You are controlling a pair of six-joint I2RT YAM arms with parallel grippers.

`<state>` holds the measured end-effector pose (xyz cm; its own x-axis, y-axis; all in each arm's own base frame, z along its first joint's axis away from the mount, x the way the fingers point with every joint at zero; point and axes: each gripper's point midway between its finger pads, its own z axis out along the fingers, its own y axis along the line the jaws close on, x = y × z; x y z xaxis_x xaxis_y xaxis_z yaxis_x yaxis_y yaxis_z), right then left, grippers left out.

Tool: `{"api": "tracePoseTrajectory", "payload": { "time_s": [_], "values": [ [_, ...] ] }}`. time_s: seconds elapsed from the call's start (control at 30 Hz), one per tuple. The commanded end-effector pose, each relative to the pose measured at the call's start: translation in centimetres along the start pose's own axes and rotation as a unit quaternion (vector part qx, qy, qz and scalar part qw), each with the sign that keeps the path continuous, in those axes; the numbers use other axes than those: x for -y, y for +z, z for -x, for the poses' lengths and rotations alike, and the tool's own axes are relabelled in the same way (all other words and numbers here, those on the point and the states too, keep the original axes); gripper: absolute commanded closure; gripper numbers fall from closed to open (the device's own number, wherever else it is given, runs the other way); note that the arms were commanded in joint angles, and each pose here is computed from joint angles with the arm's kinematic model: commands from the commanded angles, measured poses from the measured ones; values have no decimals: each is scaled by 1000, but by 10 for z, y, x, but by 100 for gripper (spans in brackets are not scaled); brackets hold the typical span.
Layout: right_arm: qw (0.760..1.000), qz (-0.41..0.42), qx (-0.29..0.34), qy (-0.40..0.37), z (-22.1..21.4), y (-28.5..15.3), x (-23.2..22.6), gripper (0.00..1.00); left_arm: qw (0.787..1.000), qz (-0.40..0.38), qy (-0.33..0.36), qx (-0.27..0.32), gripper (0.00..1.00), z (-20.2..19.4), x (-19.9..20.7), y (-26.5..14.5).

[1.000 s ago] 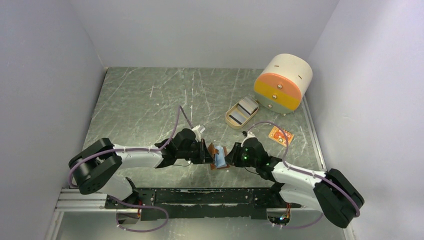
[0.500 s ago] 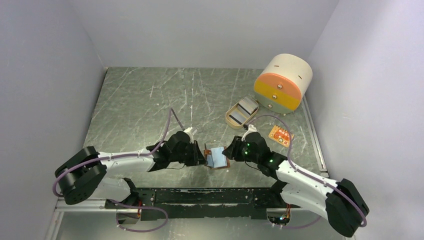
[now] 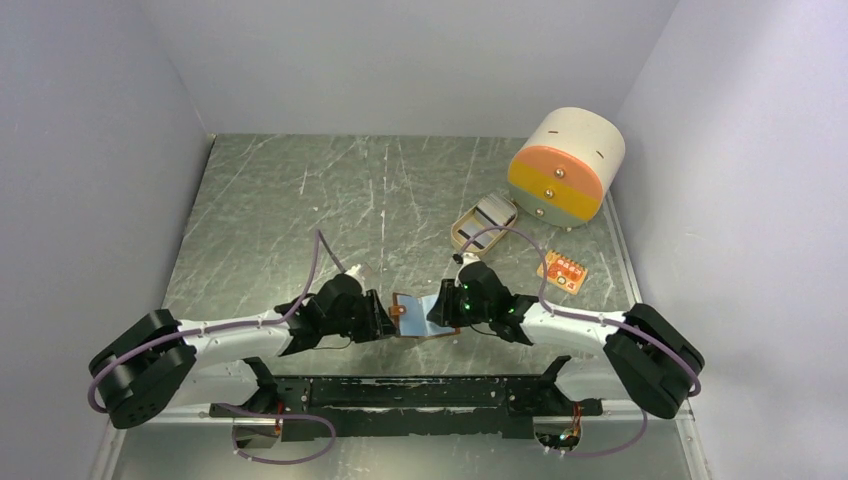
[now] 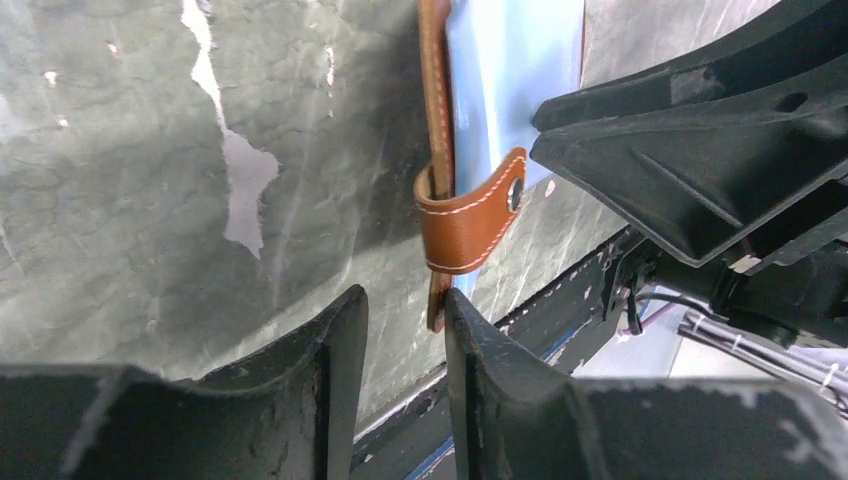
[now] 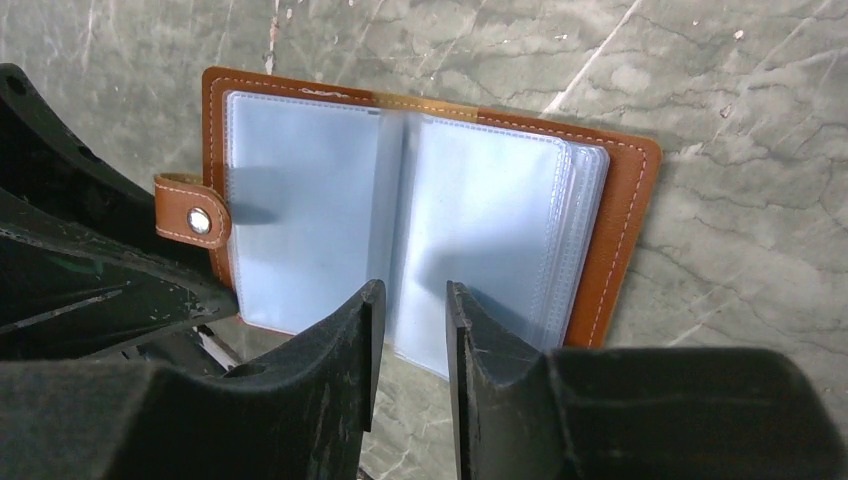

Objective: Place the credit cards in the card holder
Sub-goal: Turn over the card slot in the card holder.

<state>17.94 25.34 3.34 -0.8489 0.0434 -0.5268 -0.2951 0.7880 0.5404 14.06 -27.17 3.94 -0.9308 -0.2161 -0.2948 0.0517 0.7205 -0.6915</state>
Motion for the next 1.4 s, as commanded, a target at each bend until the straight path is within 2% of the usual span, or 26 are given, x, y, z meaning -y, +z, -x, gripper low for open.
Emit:
{"api": "tracePoseTrajectory", "payload": {
  "time_s": [0.0, 0.53, 0.67, 0.83, 1.03, 1.13, 1.23, 1.37],
  "values": [
    [1000, -4, 22, -2, 10, 5, -4, 67, 998, -63, -16, 17, 59, 11, 19, -4],
    [1000, 3, 0, -13, -6, 25, -21, 68, 991, -132, 11, 23, 51, 17, 45, -2],
    [1000, 0, -1, -11, -8, 27, -20, 69, 992, -122, 9, 25, 50, 16, 39, 0],
    [1000, -9, -1, -17, -6, 26, -20, 69, 995, -94, 6, 25, 61, 17, 28, 6],
    [999, -29, 23, -35, 16, 14, -25, 66, 996, -84, 17, 25, 63, 19, 27, 11],
    [997, -44, 36, -51, 29, 6, -25, 64, 996, -78, 25, 23, 78, 19, 26, 13],
    [991, -72, 69, -84, 60, -6, -24, 60, 996, -84, 32, 21, 89, 18, 27, 10],
    [969, -142, 119, -165, 120, -30, -10, 56, 995, -84, 48, 16, 91, 16, 27, 7]
  ]
}}
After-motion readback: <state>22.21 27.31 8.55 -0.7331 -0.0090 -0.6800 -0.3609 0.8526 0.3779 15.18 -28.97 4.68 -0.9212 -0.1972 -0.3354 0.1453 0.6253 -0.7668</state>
